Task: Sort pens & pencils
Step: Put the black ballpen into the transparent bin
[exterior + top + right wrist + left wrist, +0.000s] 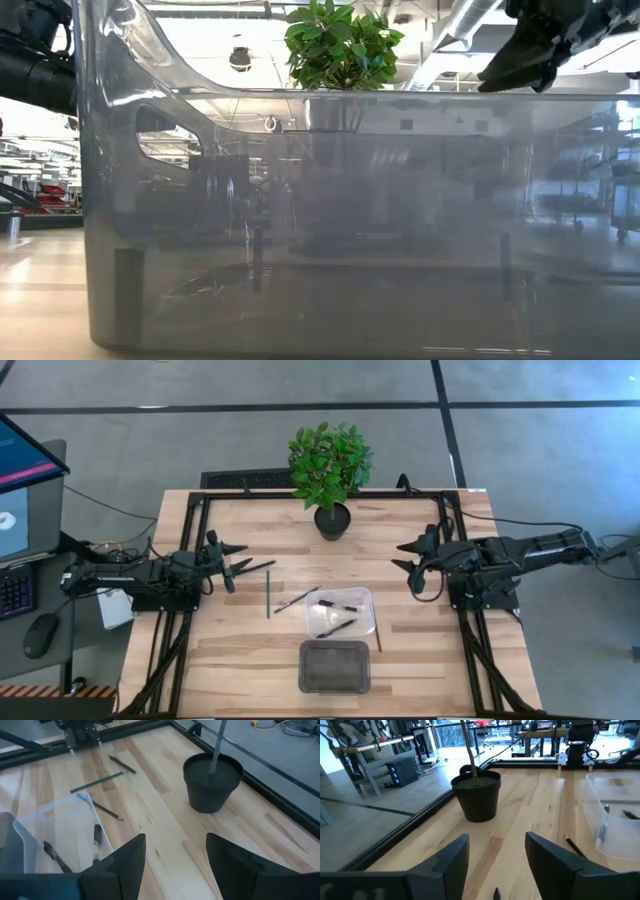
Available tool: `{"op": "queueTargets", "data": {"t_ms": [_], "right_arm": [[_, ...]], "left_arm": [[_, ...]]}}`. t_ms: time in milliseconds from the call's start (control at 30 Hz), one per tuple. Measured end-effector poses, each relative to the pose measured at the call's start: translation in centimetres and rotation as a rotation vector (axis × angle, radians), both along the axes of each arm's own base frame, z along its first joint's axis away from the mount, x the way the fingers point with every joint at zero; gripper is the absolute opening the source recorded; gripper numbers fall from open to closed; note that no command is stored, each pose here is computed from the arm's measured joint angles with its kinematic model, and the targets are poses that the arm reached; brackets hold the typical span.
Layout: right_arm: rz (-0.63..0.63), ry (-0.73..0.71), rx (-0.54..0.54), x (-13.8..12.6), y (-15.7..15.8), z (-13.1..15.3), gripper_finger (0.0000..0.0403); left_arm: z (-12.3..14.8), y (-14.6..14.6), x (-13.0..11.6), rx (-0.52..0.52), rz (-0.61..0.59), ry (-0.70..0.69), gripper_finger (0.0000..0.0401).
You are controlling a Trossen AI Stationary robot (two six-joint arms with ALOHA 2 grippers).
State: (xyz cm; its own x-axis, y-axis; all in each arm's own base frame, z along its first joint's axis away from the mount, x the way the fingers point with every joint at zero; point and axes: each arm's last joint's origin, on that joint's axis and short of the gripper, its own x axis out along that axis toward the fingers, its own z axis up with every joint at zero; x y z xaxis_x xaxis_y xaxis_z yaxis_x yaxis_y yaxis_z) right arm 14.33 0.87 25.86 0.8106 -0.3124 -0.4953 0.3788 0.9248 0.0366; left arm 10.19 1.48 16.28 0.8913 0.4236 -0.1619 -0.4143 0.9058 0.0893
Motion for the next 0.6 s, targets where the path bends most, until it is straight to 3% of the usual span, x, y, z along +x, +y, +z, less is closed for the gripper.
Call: {"op": "queueTargets", "data": {"t_ms": [167, 233, 467, 600], "right_arm": [[-0.006, 0.003, -0.001, 0.4, 0.0, -0.6, 0.0228], [-0.005, 0.021, -0.003, 0.5, 0.0, -0.8, 0.0228], [-0.012, 0.046, -0.019, 1.0, -0.2, -1.1, 0.0228], [-0.033, 0.050, -0.020, 1.2, -0.5, -1.2, 0.0228]], "left_arm": [[0.1, 0.0, 0.0, -0.112, 0.011, -0.060, 0.0192], [0.3, -0.1, -0.2, -0.145, -0.001, -0.016, 0.0193], [3.0, 0.1, -0.5, -0.227, 0.101, 0.074, 0.0193], [5.3, -0.1, 0.0, -0.276, 0.034, 0.094, 0.0193]]}}
